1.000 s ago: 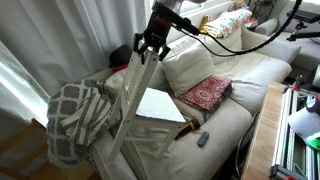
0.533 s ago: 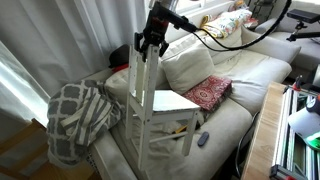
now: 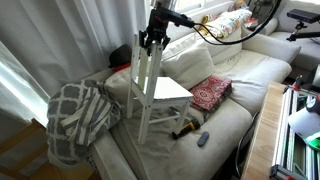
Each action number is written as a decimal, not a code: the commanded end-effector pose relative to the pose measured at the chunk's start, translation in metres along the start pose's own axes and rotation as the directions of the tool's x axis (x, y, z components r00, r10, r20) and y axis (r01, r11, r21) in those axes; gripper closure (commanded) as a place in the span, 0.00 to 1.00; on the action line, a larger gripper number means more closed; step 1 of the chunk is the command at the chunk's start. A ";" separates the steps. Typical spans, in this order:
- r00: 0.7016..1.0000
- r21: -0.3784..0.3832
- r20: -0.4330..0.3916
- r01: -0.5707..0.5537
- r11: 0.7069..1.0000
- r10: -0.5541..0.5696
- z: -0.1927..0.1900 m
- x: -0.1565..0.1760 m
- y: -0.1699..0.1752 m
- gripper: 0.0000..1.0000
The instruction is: Turn the chair then put the pillow on the chair
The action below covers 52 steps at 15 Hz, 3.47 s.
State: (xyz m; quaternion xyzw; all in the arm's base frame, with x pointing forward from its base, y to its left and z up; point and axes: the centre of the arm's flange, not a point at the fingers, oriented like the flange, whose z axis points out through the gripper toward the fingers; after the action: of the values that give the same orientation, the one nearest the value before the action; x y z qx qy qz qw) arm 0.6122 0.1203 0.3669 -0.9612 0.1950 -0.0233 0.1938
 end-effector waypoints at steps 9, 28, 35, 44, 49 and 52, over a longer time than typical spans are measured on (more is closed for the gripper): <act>0.973 -0.049 0.154 0.179 0.983 -0.169 0.056 -0.012 -0.047 0.94; 0.885 -0.056 0.423 0.242 0.969 -0.196 0.189 -0.045 -0.097 0.46; 0.874 -0.027 0.447 0.223 0.974 -0.188 0.206 -0.046 -0.096 0.00; 0.937 0.141 0.349 -0.026 0.990 -0.025 0.228 -0.033 -0.103 0.00; 0.905 0.235 0.425 -0.120 0.965 0.009 0.213 -0.021 -0.094 0.00; 0.877 0.300 0.481 -0.158 0.941 -0.007 0.201 -0.017 -0.087 0.00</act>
State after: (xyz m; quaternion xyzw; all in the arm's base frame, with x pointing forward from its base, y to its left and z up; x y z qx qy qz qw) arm 0.6544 0.2951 0.2144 -0.9047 0.1746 0.1612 0.3537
